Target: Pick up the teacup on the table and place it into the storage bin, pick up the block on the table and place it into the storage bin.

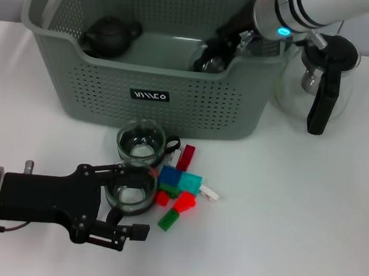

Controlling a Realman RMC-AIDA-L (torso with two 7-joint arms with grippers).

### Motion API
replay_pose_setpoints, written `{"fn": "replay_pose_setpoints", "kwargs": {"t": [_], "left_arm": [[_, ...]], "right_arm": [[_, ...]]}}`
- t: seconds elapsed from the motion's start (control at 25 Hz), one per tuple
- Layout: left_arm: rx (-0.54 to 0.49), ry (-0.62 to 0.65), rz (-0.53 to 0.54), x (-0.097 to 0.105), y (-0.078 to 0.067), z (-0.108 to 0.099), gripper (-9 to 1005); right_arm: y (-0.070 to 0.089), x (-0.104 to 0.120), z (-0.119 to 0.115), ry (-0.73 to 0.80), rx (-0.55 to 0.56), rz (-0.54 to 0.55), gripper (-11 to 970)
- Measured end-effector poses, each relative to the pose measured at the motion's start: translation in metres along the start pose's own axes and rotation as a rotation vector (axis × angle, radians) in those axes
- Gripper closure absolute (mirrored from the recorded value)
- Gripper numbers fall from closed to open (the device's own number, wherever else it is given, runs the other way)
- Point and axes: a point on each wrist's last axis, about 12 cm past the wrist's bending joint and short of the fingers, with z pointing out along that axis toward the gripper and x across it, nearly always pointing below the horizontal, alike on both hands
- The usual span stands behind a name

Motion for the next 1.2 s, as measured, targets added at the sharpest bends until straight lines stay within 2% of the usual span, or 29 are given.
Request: {"fn": "replay_pose_setpoints", "kwargs": {"t": [0.2, 0.4, 0.76, 0.96, 1.2], "left_arm": [[-0.004, 0.001, 0.003, 0.000, 0.000, -0.001, 61], [-0.006, 0.001, 0.003, 0.000, 0.000, -0.002, 61], [-0.027, -0.017, -0.002, -0.001, 0.000, -0.007, 61], [-0.031, -0.018, -0.005, 0.000, 0.000, -0.008, 61], [-0.033, -0.019, -0.010, 0.000, 0.000, -0.009, 61]], "right_arm": [[-0.002, -0.004, -0.007, -0.032, 0.000, 0.007, 666], [-0.003, -0.010, -0.017, -0.098, -0.024, 0.041, 574], [-0.010, -0.010, -0.049, -0.273, -0.056, 0.115, 484], [-0.013, 0.001, -0.078, -0.410, -0.166, 0.171, 282], [-0.004, 0.023, -0.114, -0.491, -0.331, 0.139, 258]]}}
